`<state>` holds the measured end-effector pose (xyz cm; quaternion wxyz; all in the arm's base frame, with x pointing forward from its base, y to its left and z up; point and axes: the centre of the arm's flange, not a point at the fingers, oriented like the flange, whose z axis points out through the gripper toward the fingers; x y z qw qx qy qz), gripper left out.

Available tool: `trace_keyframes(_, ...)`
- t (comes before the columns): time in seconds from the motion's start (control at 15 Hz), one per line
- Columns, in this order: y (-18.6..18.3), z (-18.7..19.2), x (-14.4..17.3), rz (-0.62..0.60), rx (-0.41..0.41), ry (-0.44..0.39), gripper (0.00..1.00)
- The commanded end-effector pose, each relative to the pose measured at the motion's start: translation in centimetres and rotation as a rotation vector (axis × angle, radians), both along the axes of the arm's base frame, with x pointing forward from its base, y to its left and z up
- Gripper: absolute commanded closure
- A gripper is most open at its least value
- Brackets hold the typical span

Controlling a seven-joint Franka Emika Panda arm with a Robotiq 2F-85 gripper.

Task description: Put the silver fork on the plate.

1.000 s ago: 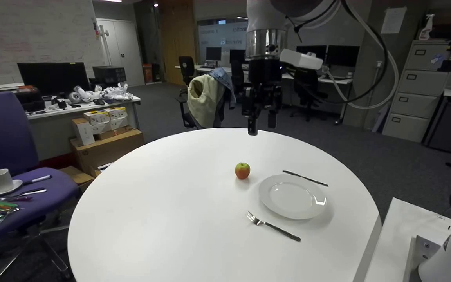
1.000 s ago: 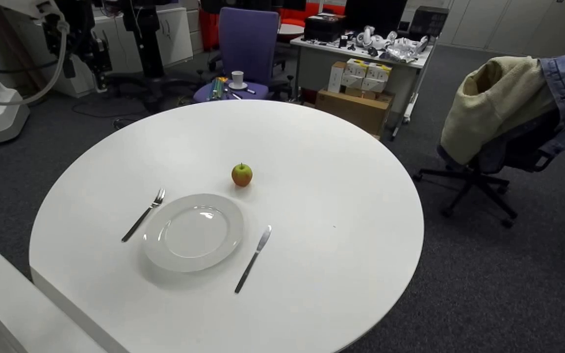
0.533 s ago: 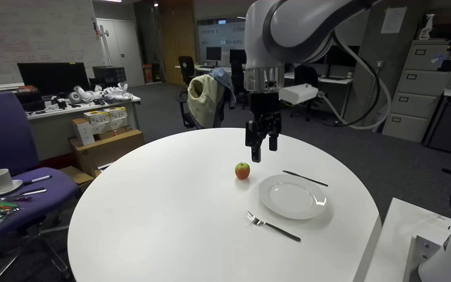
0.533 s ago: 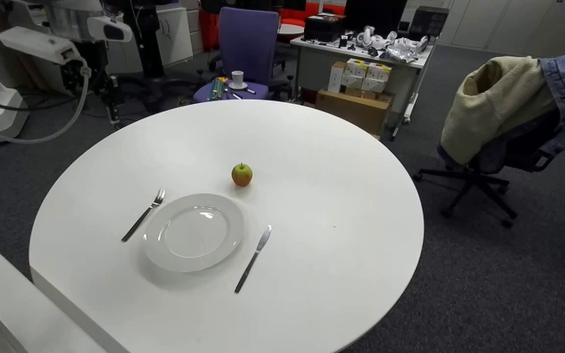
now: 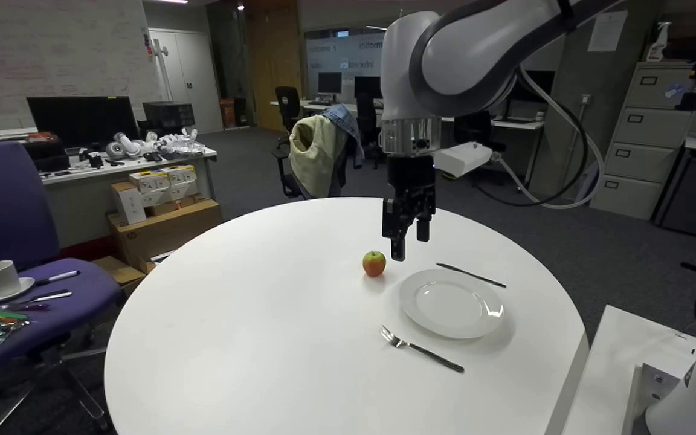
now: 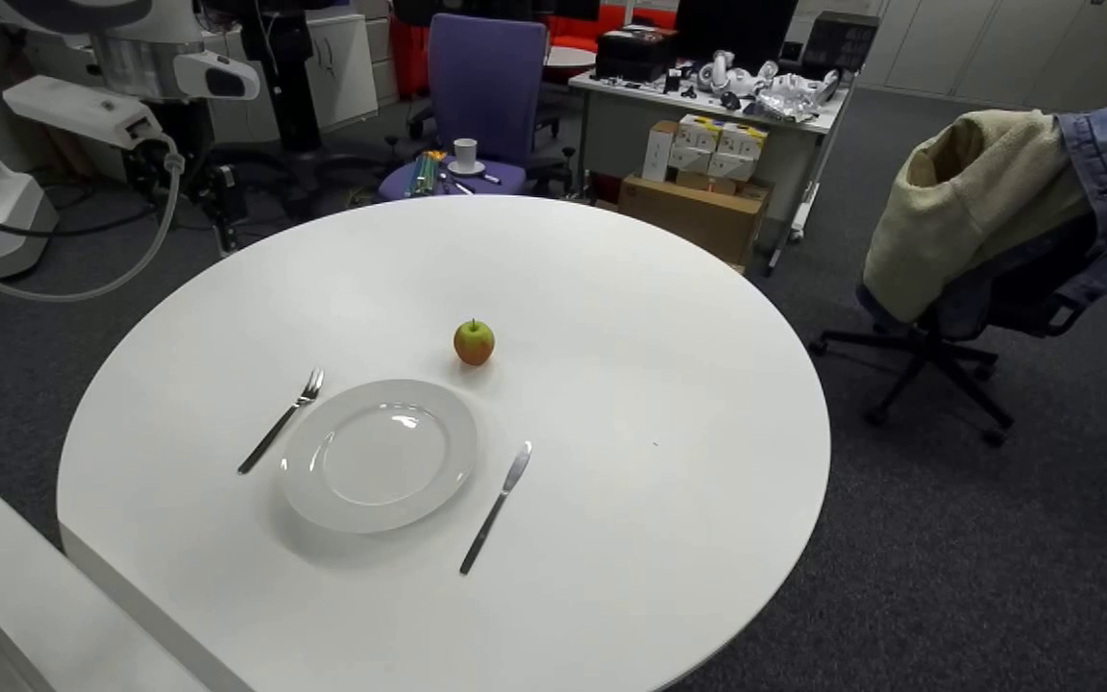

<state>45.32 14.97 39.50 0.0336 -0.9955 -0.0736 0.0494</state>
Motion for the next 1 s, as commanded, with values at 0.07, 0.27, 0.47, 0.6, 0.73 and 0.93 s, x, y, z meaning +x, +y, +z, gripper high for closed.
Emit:
trace_keyframes(0.07,0.3,-0.9,-0.1,0.018,-0.002,0.008,0.0)
trace_keyframes(0.27,0.7,-4.0,-0.6,0.026,0.005,0.064,0.0)
trace_keyframes(0.47,0.7,-7.6,-1.4,0.018,0.001,0.134,0.0)
trace_keyframes(0.6,0.4,-9.6,-1.9,0.013,-0.012,0.167,0.0)
trace_keyframes(0.73,0.1,-11.3,-2.1,0.005,-0.027,0.171,0.0)
trace_keyframes(0.93,-0.4,-13.2,-2.0,0.0,-0.005,0.112,0.0)
